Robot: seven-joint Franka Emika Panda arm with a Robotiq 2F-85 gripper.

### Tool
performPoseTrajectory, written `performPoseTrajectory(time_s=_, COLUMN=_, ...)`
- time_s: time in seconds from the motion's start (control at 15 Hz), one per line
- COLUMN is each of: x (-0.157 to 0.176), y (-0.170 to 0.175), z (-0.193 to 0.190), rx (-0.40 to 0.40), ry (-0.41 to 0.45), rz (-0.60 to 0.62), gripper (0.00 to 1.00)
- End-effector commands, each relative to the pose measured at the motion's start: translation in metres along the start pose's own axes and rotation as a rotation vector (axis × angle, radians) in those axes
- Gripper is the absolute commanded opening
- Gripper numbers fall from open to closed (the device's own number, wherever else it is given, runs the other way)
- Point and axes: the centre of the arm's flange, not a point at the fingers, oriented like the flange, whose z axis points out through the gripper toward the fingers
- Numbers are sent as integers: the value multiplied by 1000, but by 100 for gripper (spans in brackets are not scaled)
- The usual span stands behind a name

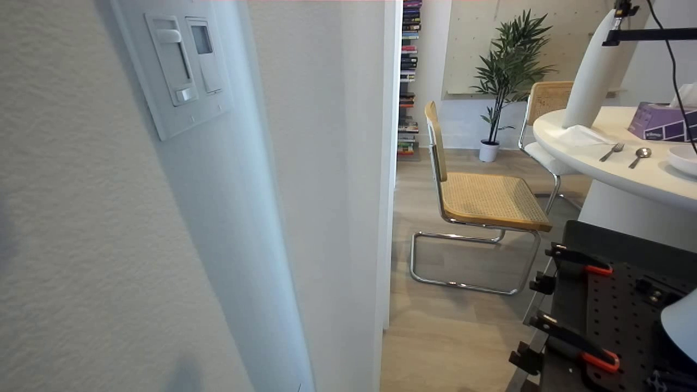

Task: Pull the blinds to the right, switch off the light, then pull the blinds to the left

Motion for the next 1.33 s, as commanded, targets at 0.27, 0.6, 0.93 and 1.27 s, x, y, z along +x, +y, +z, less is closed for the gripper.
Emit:
performPoseTrajectory(time_s=0.27, x=12, y=-14, z=-7, rx=-199, ry=151, rz=-68, gripper=0)
performPoseTrajectory(time_s=0.6, x=18, y=4, z=-15, rx=-343, ry=129, rz=-80, gripper=0)
performPoseTrajectory(time_s=0.93, x=16, y=50, z=-2, rx=-477, ry=-23, rz=-49, gripper=0)
performPoseTrajectory(time_s=1.27, x=15, y=101, z=13, rx=-559, ry=-216, rz=-8, gripper=0)
